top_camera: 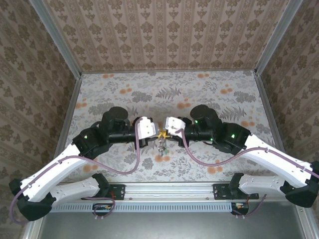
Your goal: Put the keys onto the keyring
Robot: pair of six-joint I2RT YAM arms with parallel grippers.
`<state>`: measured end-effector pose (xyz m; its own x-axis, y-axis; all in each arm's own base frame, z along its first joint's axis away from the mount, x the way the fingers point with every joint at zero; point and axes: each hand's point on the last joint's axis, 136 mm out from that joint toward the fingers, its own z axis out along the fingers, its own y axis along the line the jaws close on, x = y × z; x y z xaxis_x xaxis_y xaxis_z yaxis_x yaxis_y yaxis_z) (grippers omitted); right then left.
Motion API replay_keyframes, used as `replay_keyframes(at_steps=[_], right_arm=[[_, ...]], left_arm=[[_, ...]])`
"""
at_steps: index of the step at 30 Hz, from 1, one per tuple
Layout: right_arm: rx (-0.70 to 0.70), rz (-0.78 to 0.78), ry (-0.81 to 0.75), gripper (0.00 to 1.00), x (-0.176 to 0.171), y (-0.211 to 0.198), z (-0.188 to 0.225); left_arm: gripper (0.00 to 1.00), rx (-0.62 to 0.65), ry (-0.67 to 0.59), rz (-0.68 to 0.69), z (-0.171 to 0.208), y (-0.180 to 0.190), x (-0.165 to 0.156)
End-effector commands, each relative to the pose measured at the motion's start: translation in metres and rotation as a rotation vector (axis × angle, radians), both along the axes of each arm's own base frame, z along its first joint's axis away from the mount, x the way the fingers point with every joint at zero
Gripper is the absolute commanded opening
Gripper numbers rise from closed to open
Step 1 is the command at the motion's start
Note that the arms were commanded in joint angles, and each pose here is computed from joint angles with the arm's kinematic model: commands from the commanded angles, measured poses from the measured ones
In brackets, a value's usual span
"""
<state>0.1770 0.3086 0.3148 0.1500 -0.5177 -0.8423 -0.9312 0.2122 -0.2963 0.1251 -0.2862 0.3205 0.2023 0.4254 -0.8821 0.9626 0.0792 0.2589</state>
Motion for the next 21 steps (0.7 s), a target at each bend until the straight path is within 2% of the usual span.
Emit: replay_keyframes(at_steps=[1,4,7,11,17,20,21], right_arm=[[0.122,0.043,-0.069,0.19,-0.008,0.006,0.036],[0.157,0.049,-0.065,0.24,-0.013,0.003,0.038],[0.18,0.051,-0.064,0.24,-0.016,0.002,0.041],[0.193,0.064,-0.058,0.15,-0.018,0.002,0.043],[0.232,0.137,-0.044,0.11,-0.031,0.005,0.048],[0.224,0.148,-0.036,0.0,-0.033,0.006,0.046],[0.22,0.144,-0.039,0.0,-0.033,0.006,0.046]], left_arm=[[0.0,-0.151,-0.029,-0.158,0.033,-0.001,-0.032],[0.0,-0.217,-0.019,-0.202,0.045,0.005,-0.043],[0.0,-0.259,-0.002,-0.244,0.052,0.009,-0.051],[0.0,-0.309,0.004,-0.264,0.06,0.014,-0.054],[0.0,-0.4,0.023,-0.281,0.068,0.015,-0.054],[0.0,-0.431,0.022,-0.272,0.069,0.014,-0.051],[0.0,-0.432,0.022,-0.26,0.068,0.014,-0.049]])
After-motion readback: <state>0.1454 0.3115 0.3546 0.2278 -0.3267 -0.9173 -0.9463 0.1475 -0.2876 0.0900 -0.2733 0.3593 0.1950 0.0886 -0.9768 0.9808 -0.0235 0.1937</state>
